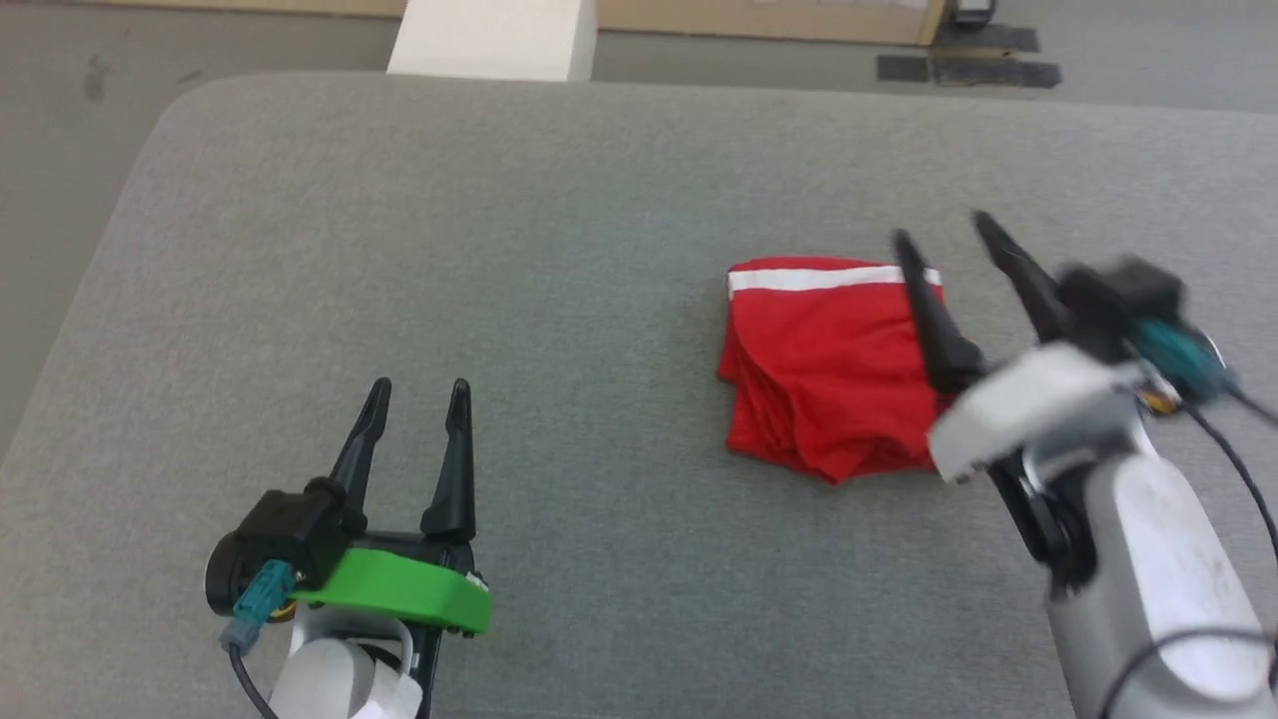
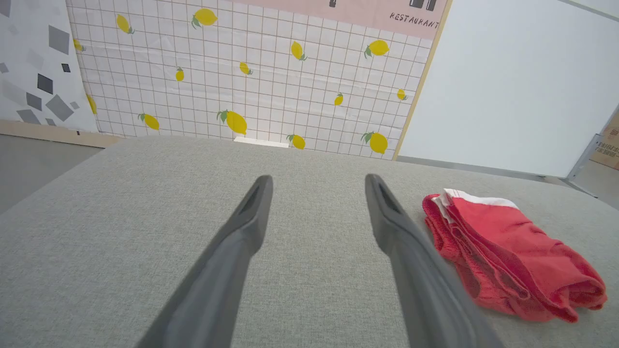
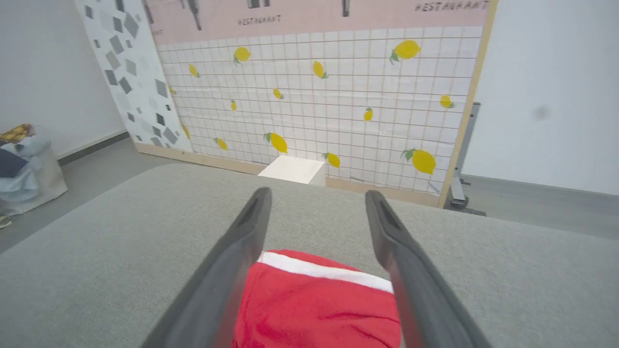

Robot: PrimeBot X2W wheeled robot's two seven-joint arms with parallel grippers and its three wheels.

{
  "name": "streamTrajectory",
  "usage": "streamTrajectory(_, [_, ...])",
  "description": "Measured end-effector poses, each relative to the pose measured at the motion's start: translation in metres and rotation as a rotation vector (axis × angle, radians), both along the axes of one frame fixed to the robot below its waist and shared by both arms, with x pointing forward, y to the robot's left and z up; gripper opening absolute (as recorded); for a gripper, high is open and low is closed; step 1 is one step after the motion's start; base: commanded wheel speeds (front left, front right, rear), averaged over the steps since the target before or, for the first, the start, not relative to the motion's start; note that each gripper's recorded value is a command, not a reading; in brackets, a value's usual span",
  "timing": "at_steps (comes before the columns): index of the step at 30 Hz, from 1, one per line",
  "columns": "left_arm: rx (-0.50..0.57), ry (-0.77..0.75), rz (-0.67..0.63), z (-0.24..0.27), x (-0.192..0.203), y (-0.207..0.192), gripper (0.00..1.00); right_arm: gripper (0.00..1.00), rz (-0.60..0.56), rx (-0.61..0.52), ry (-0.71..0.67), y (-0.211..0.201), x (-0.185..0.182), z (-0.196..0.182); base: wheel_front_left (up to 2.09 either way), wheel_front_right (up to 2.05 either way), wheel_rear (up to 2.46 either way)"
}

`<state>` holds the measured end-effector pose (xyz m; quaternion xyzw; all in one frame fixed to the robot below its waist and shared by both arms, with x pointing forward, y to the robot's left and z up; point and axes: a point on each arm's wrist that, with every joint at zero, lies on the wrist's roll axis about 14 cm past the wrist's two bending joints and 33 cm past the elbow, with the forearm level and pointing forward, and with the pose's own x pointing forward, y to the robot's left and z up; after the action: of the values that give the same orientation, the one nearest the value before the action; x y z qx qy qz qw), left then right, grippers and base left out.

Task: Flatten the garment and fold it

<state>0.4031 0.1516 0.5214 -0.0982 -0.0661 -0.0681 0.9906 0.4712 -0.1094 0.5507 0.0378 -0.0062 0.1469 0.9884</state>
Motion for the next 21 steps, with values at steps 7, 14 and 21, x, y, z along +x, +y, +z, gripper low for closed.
streamTrajectory(7, [-0.002,-0.024,-0.033,0.009,-0.005,-0.012,1.0,1.0,-0.167,0.077,-0.097,-0.051,-0.041,-0.004,0.0,0.0,0.0])
streamTrajectory(14, [-0.004,-0.035,-0.059,0.014,-0.017,-0.02,1.0,1.0,-0.232,0.086,-0.103,-0.071,-0.084,-0.018,0.0,0.0,0.0])
streamTrajectory(21, [-0.009,-0.037,-0.073,0.015,-0.031,-0.025,1.0,1.0,-0.292,0.077,-0.088,-0.089,-0.119,-0.029,0.0,0.0,0.0])
